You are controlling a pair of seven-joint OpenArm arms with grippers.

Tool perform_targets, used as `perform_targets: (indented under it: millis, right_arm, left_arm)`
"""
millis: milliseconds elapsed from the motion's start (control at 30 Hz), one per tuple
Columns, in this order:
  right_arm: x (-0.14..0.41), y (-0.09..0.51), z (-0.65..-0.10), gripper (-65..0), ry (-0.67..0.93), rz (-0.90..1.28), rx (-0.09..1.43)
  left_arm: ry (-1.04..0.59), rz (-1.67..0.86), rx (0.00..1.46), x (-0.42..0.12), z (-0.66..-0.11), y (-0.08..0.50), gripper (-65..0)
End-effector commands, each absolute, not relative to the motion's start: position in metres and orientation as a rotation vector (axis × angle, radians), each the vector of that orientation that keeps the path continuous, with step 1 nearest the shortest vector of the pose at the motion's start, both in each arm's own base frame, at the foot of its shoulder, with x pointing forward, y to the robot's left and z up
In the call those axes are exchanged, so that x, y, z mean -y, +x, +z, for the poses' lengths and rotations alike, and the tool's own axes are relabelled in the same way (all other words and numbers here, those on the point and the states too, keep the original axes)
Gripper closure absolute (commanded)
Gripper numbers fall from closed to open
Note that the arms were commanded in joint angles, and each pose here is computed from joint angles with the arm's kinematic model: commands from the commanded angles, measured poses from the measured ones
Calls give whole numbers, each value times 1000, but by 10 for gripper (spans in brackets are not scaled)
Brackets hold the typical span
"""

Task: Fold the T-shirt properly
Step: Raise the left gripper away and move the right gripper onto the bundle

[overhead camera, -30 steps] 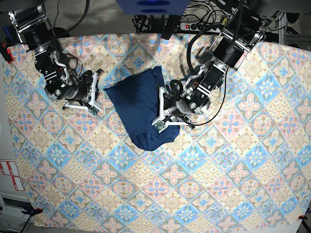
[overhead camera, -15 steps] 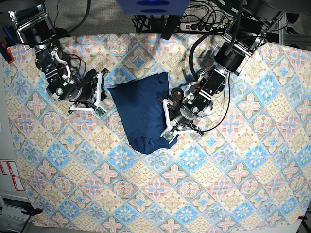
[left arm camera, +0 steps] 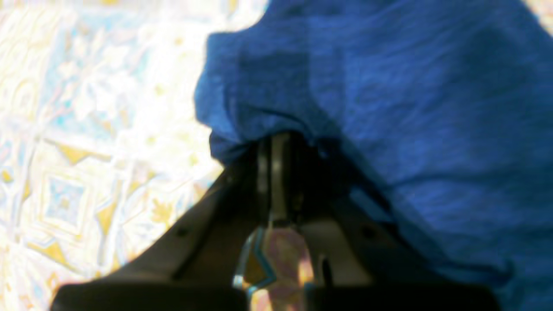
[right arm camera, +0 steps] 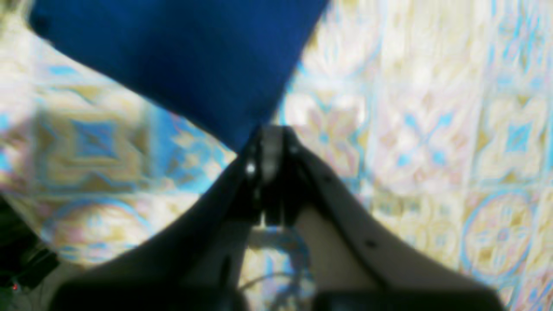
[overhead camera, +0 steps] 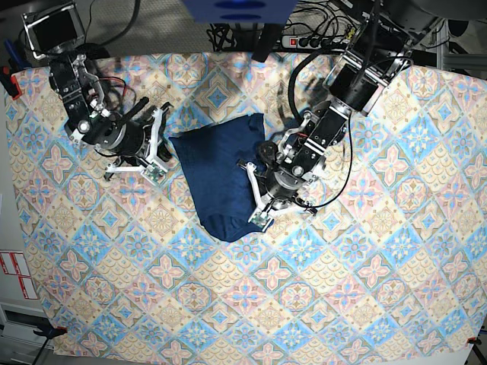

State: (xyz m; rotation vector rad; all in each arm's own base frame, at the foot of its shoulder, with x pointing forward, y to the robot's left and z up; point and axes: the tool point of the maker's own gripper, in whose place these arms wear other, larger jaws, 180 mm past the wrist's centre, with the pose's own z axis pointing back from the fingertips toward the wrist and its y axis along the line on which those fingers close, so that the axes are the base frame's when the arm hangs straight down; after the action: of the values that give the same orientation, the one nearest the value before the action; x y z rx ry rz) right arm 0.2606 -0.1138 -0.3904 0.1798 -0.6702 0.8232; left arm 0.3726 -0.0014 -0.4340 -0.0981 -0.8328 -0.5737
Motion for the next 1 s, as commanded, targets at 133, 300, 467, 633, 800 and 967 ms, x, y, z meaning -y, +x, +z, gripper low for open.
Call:
perform_targets:
  millis: [133, 300, 467, 633, 800, 967]
  right_arm:
    - [73, 262, -358, 0, 256, 885, 789]
    - [18, 263, -346, 0, 366, 922, 845]
    - [-50, 265, -320, 0, 481, 1044, 919]
    - [-82, 282, -338, 0, 526, 1020, 864]
    - [-105, 295, -366, 0, 561, 961, 776]
    - [-120, 318, -378, 0, 563, 930, 729]
  left_arm:
    - [-11, -359, 895, -62, -401, 374, 0]
    - [73, -145, 919, -144, -385, 345, 0]
    - [154, 11, 920, -206, -376, 307, 0]
    - [194, 56, 914, -227, -371, 283, 0]
    - [194, 56, 927, -226, -363, 274, 0]
    - [167, 90, 920, -217, -368, 269, 0]
